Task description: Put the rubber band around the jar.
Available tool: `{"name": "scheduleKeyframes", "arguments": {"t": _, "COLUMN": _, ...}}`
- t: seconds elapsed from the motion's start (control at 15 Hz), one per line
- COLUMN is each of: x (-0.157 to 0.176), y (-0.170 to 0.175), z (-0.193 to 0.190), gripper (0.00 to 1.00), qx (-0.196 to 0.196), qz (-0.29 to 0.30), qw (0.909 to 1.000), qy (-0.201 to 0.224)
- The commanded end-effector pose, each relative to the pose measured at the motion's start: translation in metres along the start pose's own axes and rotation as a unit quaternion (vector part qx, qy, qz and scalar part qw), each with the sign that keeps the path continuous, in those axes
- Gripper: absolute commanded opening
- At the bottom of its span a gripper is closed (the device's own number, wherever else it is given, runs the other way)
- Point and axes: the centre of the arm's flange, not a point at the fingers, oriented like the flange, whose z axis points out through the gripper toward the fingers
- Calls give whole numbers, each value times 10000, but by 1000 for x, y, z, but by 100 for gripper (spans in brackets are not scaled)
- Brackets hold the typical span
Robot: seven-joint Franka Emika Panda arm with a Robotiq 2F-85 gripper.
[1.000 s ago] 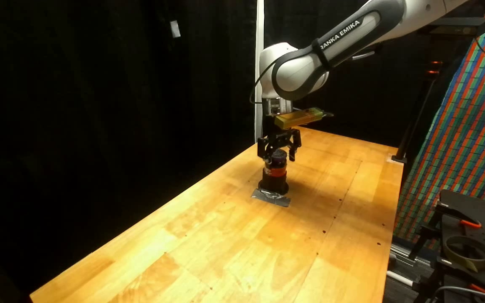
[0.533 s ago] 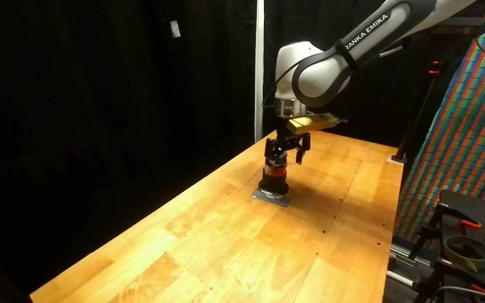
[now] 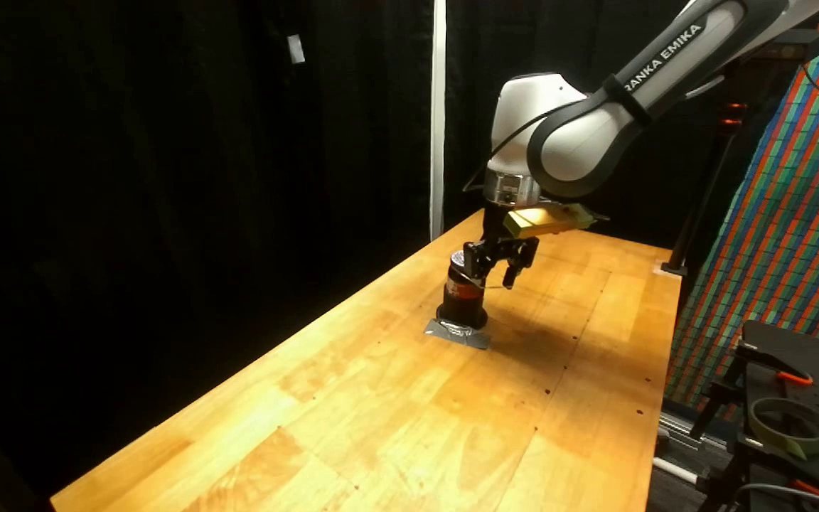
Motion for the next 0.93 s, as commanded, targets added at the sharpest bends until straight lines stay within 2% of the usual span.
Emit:
{"name": "scheduleKeyframes", "arguments": {"t": 0.0, "x": -38, "y": 15, "z": -10, "gripper": 35, "qx": -10, "qz": 117, "qw": 9996, "qy": 239}}
{"name": "scheduleKeyframes", "arguments": {"t": 0.2, "x": -51, "y": 17, "z": -14, "gripper": 13, "qx": 19, "qz": 105, "qw": 9984, "qy": 562}}
{"name": "scheduleKeyframes", "arguments": {"t": 0.4, "x": -60, "y": 13, "z": -16, "gripper": 3, "qx": 25, "qz": 94, "qw": 9928, "qy": 1191}}
{"name": "scheduleKeyframes", "arguments": {"t": 0.8, "x": -75, "y": 2, "z": -17, "gripper": 9, "qx": 175, "qz": -100, "qw": 9746, "qy": 2229}}
{"name": "scheduleKeyframes", "arguments": {"t": 0.87, "x": -75, "y": 0, "z": -18, "gripper": 8, "qx": 225, "qz": -126, "qw": 9708, "qy": 2384}}
